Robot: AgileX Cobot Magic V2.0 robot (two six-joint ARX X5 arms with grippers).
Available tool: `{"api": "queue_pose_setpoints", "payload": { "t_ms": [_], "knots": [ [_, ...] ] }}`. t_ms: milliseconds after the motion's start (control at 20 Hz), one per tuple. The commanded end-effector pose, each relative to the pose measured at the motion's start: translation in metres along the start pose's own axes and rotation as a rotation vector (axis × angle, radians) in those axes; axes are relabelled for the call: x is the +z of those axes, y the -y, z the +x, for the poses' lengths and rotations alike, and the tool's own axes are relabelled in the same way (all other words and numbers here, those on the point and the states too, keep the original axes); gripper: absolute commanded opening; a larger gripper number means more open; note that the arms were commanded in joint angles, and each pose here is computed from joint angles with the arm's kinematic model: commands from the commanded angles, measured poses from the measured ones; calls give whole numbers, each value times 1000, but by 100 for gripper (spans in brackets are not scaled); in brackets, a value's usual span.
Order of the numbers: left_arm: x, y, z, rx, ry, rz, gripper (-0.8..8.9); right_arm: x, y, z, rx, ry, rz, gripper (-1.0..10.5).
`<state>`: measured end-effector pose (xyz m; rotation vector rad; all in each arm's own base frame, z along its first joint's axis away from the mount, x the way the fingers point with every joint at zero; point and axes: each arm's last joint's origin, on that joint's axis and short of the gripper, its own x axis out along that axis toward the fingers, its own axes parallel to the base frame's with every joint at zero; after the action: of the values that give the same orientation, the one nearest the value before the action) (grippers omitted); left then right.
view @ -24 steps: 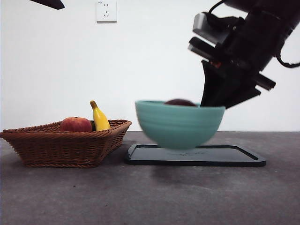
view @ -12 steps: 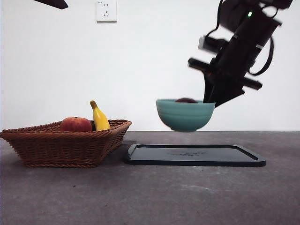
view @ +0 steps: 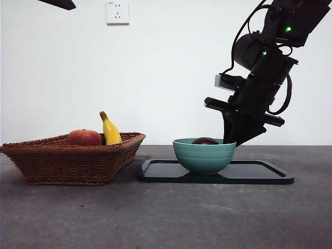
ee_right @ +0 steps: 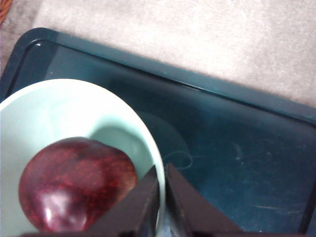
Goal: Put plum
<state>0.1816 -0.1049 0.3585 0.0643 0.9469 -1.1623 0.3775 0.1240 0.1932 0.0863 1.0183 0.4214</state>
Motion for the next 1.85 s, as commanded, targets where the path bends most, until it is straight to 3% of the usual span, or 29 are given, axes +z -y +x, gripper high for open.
{"api": "queue_pose_setpoints", "payload": {
  "t_ms": [50,150,300,600,800,1000,1150,1300,1500,1850],
  "knots": [
    [3,1,0,-3,11,25,374,5,-1,5,3,3,-14,127],
    [3,1,0,-3,13,27,374,4,-1,5,2,0,1,218],
    [3,1,0,-3,13,27,374,9,-4,-11,-5,31,-3,220],
    [5,1,0,0,24,36,374,19,-26,-118,4,236,-58,220],
    [5,0,0,1,26,38,374,-2,-46,-201,62,333,-119,220],
    [6,0,0,3,35,43,374,-38,-53,-248,66,291,-142,220],
    [7,0,-1,6,45,48,374,-65,-56,-265,145,310,-162,220],
    [7,0,-1,6,45,48,374,-99,-52,-265,165,301,-163,220],
    [8,0,-1,6,47,50,374,-146,-48,-255,299,269,-198,220],
    [9,0,-1,10,60,61,374,-183,-42,-251,312,269,-198,220]
  ]
}}
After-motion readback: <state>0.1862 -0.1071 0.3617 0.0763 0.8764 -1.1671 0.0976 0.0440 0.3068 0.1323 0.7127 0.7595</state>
